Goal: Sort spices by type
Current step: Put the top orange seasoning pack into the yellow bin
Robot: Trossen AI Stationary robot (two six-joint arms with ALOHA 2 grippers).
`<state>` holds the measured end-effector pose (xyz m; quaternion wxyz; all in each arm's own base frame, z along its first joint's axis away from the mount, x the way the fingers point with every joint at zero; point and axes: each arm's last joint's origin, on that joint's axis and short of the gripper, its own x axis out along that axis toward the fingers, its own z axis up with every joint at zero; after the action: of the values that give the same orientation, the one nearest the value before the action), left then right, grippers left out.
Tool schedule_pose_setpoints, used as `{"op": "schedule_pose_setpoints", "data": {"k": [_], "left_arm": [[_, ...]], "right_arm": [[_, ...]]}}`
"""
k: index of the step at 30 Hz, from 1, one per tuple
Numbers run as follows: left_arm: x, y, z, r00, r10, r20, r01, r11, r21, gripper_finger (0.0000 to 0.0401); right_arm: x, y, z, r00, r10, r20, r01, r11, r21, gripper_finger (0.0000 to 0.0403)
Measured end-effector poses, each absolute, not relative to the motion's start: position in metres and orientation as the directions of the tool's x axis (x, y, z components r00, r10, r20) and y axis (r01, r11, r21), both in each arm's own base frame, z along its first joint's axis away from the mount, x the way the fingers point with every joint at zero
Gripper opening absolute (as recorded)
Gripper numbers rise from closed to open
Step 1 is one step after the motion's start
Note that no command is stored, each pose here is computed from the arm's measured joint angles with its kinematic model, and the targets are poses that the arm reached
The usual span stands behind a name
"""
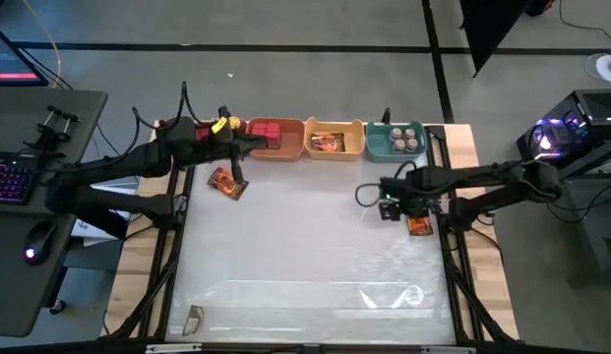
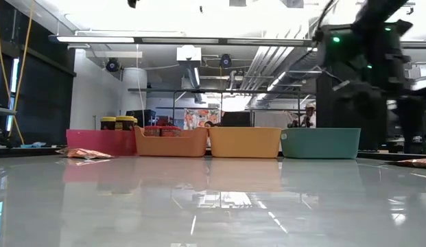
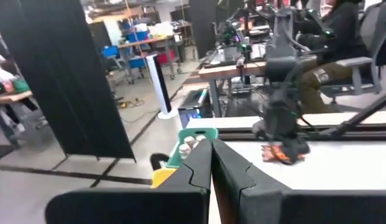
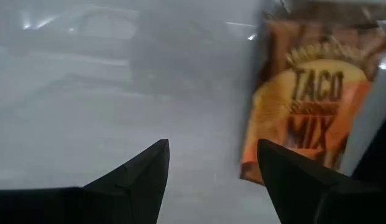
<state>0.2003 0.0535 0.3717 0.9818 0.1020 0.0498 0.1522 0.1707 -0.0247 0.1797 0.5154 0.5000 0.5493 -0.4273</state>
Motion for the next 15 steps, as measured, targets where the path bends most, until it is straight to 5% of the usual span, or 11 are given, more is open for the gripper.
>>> {"op": "schedule_pose_setpoints", "data": {"k": [7,15], "left_arm": [[0.199,0.066,0.374,0.935,0.352,-0.033,-0.337,0.917,0.215,0.0],[0.198,0.069,0.374,0.94,0.338,-0.036,-0.326,0.927,0.184,0.0]], "right_arm": [[0.163,-0.026,0.172,-0.062,-0.018,-0.998,0.996,0.064,-0.063,0.0239],[0.155,-0.043,0.154,-0.13,0.014,-0.991,0.991,0.001,-0.13,0.0239]]}}
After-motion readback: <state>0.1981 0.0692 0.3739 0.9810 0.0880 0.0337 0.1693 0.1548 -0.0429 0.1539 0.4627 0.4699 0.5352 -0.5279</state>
